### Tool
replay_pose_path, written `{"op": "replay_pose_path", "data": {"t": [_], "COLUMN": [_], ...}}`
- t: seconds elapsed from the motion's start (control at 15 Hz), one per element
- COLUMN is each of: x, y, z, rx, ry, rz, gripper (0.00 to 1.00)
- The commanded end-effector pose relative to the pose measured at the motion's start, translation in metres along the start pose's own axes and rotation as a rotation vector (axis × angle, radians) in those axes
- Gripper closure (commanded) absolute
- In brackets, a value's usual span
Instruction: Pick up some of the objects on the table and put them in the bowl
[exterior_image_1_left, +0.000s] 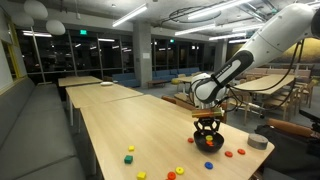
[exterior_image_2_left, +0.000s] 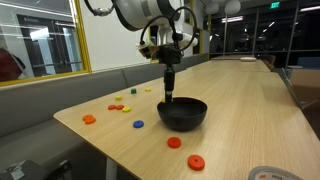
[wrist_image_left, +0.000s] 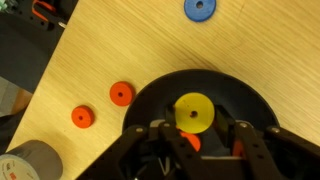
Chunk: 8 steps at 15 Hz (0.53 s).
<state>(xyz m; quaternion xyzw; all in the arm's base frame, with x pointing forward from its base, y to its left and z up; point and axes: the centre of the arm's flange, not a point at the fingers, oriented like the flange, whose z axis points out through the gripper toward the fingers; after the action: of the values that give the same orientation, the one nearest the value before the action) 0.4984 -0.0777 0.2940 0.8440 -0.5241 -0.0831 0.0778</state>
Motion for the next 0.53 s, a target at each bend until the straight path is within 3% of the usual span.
{"op": "replay_pose_path", "data": {"t": [0.0, 0.2, 0.47], "x": [0.007, 0.001, -0.045], "y": [0.003, -0.009, -0.053], "z": [0.000, -0.003, -0.025], "rx": [0.002, 0.027, 0.066], "ry": [0.017, 0.008, 0.071], "rz": [0.031, -0.029, -0.252], "gripper": [0.25, 0.03, 0.00]}}
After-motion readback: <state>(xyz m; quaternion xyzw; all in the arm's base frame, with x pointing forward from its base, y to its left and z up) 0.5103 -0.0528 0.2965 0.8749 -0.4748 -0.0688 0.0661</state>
